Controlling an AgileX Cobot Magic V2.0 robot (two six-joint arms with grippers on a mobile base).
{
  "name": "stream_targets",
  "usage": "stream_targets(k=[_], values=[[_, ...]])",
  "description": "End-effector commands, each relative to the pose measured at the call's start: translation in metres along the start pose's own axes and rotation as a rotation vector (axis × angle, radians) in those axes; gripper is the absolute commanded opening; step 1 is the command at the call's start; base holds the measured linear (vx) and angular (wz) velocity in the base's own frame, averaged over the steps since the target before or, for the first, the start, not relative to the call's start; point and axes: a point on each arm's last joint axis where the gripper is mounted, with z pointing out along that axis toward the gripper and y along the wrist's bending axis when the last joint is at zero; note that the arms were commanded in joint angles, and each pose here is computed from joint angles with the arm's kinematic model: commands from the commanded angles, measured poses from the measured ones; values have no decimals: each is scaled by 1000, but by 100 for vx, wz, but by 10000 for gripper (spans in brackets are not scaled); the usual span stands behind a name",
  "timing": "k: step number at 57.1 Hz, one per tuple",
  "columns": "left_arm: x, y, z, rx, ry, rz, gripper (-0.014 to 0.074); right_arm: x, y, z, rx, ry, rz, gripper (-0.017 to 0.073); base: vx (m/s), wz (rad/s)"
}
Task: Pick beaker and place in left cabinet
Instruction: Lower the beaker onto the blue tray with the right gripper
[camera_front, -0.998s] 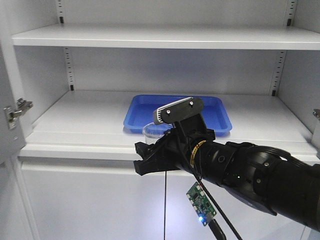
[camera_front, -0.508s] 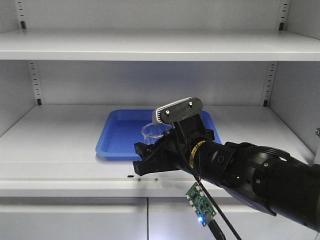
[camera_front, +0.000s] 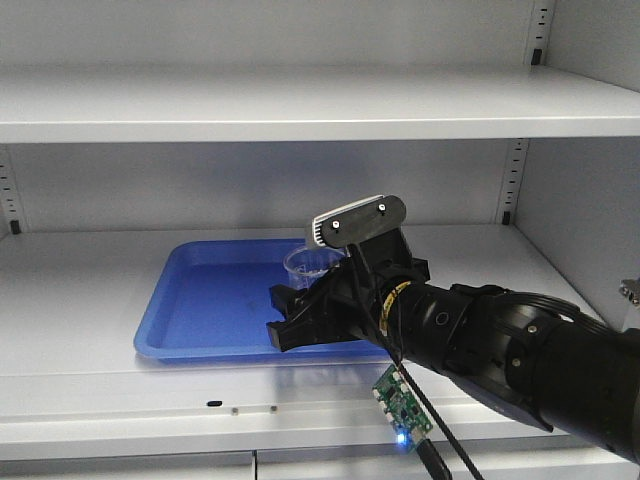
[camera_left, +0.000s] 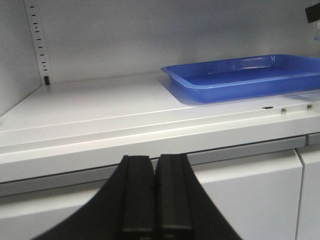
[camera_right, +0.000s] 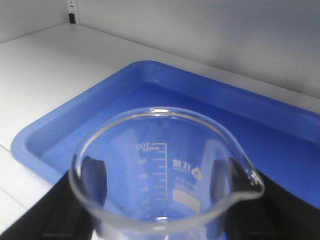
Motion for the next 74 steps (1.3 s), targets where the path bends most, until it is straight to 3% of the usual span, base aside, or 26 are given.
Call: stream_targets(k=[1,25,31,38,52,74], values=[[-3,0,-1,-8,-85,-11,1,-33,1,-17,-27,-142,-2,62,9,-7],[-3,0,-1,-8,-85,-11,1,-33,1,-15,-38,-154,-1,61,4,-5],[-3,0,-1,-8,-85,-11,1,-31,-1,-9,-63,-190,33,61,0,0],[-3,0,-1,-8,-85,-11,1,-24,-8,7,-61,-191,70,61,0,0],[-3,0,-1,-8,-85,-11,1,-32,-27,48,-28,-236,67,66,0,0],[-3,0,-1,-8,-85,-11,1,3,-26,104,-42,-178,74,71,0,0]])
